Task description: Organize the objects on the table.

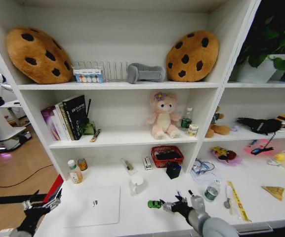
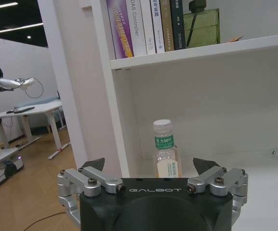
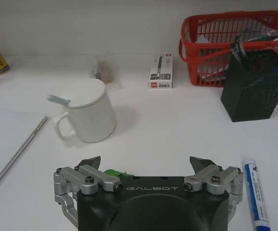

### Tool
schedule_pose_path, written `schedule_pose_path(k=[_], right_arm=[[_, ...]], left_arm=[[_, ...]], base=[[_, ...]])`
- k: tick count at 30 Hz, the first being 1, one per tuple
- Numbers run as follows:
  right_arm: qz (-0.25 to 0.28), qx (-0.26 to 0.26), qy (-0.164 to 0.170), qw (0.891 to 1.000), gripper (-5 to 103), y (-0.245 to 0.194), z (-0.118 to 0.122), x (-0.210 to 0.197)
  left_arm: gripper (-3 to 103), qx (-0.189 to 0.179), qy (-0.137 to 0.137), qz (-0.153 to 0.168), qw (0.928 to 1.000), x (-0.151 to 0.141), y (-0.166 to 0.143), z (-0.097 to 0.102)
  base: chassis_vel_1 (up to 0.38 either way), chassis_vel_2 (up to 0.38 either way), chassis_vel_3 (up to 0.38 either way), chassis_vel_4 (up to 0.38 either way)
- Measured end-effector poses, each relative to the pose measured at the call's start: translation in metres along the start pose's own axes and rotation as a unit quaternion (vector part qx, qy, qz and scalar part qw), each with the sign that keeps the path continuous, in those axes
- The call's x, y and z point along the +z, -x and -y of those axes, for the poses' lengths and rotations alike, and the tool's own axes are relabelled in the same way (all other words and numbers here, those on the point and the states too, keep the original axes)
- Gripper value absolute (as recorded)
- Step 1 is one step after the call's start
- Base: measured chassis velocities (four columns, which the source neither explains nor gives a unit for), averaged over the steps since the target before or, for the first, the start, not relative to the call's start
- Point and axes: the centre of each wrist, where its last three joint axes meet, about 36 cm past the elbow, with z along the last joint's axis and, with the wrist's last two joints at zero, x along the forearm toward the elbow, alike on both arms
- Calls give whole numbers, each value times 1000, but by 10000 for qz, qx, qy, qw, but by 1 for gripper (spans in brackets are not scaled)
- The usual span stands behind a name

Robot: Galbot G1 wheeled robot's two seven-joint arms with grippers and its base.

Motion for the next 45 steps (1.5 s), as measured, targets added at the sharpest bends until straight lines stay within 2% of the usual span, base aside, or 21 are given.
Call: schedule_pose_path(k=[3, 4, 6, 10, 14, 21, 31, 33, 34, 38, 45], right_arm=[[273, 120, -515, 9982, 100, 9, -2, 22], [273, 120, -515, 9982, 100, 9, -2, 22], [639, 208, -789, 9946, 100, 13, 2, 40], [892, 233, -950, 9912, 100, 16, 7, 53], [1234, 41, -1108, 9861, 100, 20, 6, 72], [1715, -383, -1146, 9778, 100, 39, -3, 126], [2056, -400, -1290, 9693, 100, 54, -5, 149], [2321, -531, -1376, 9615, 100, 61, -2, 159], [2321, -531, -1376, 9615, 100, 61, -2, 159], [2610, -721, -1238, 9547, 100, 71, -3, 170], [2915, -601, -936, 9501, 100, 82, -9, 177]], left_arm=[[100, -4, -4, 10, 10000, -1, -1, 1], [100, -4, -4, 10, 10000, -1, -1, 1], [100, 12, -6, 14, 10000, 0, 0, 3], [100, 42, -8, -7, 10000, 1, 1, 5], [100, 75, -4, -27, 10000, 2, 1, 9], [100, 18, 17, -70, 10000, 5, -2, 4], [100, -13, -10, -108, 9999, 10, -3, 3], [100, 3, -29, -144, 9999, 14, -3, 5], [100, 3, -29, -144, 9999, 14, -3, 5], [100, 9, -47, -190, 9998, 16, -5, 6], [100, 9, -19, -189, 9998, 17, -5, 6]], base=[[0, 0, 0, 0], [0, 0, 0, 0], [0, 0, 0, 0], [0, 0, 0, 0], [0, 0, 0, 0], [0, 0, 0, 0], [0, 0, 0, 0], [0, 0, 0, 0], [0, 0, 0, 0], [0, 0, 0, 0], [0, 0, 0, 0]])
